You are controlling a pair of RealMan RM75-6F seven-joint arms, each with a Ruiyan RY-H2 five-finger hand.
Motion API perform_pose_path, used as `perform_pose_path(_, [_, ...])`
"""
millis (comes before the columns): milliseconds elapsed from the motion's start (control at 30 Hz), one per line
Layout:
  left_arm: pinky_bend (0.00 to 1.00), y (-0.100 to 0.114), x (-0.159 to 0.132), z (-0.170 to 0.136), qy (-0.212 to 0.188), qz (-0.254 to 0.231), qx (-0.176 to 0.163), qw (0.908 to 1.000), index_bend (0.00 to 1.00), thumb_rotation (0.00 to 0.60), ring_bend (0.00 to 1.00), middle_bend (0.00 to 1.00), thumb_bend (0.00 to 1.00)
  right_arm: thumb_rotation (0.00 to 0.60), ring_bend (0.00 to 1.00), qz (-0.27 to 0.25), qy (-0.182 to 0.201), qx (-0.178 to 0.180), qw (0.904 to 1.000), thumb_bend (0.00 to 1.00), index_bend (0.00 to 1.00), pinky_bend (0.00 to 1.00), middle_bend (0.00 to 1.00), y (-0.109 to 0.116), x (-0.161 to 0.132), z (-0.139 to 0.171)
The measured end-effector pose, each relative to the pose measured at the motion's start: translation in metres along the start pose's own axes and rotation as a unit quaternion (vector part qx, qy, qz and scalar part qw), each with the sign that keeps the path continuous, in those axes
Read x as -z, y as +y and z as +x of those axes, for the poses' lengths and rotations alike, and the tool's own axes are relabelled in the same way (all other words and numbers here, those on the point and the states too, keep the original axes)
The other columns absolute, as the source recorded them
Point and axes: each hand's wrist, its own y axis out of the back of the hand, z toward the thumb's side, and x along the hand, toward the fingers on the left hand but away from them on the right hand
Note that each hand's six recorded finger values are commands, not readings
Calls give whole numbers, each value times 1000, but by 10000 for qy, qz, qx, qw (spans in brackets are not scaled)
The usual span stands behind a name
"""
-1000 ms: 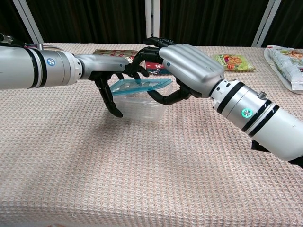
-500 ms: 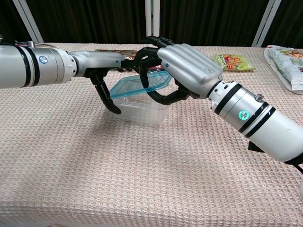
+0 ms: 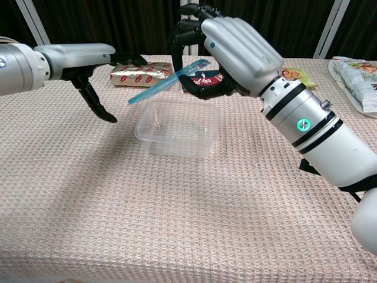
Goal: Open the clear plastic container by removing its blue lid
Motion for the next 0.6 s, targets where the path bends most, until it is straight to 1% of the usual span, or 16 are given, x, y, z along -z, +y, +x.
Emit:
perform_pose_path(100, [37, 5, 14, -8, 164, 81, -149, 9997, 6, 600, 0, 16, 0, 600, 78, 69, -96, 335, 9994, 447, 861, 78, 296, 13, 8, -6])
perform_pose_path(167, [35, 10, 24, -14, 294, 159, -289, 9990, 7, 600, 0, 16, 0, 600, 78, 153, -242, 496, 9984, 447, 861, 78, 297, 22, 19, -9])
perform_pose_path(300, [33, 20, 51, -31, 629, 271, -584, 9959, 7, 600, 0, 16, 0, 600, 78, 399, -587, 593, 9957, 446, 855, 78, 297, 37, 49, -6])
perform_pose_path(400, [32, 26, 73, -49, 902, 308, -818, 9921, 7, 600, 0, 18, 0, 600, 78, 576, -915, 569, 9925, 441, 813, 69, 296, 45, 76, 0])
perform_pose_path(467, [32, 30, 89, -61, 1092, 258, -983, 9888, 7, 600, 0, 22, 0, 600, 62, 677, -1129, 498, 9900, 433, 739, 32, 281, 48, 93, 5])
perform_pose_path(500, [32, 32, 95, -67, 1169, 212, -1048, 9874, 7, 600, 0, 23, 0, 600, 38, 708, -1206, 448, 9892, 426, 659, 12, 252, 48, 99, 7])
perform_pose_path(533, [32, 33, 103, -74, 1270, 140, -1125, 9854, 7, 600, 0, 23, 0, 600, 13, 733, -1268, 382, 9885, 398, 506, 0, 192, 47, 103, 8])
perform_pose_path(567, [32, 34, 109, -80, 1344, 80, -1169, 9840, 7, 600, 0, 23, 0, 600, 3, 764, -1337, 268, 9877, 374, 388, 0, 144, 45, 109, 11])
perform_pose_path(600, [32, 35, 114, -85, 1415, 25, -1208, 9825, 7, 600, 0, 23, 0, 600, 0, 789, -1384, 161, 9871, 321, 211, 0, 76, 43, 112, 13])
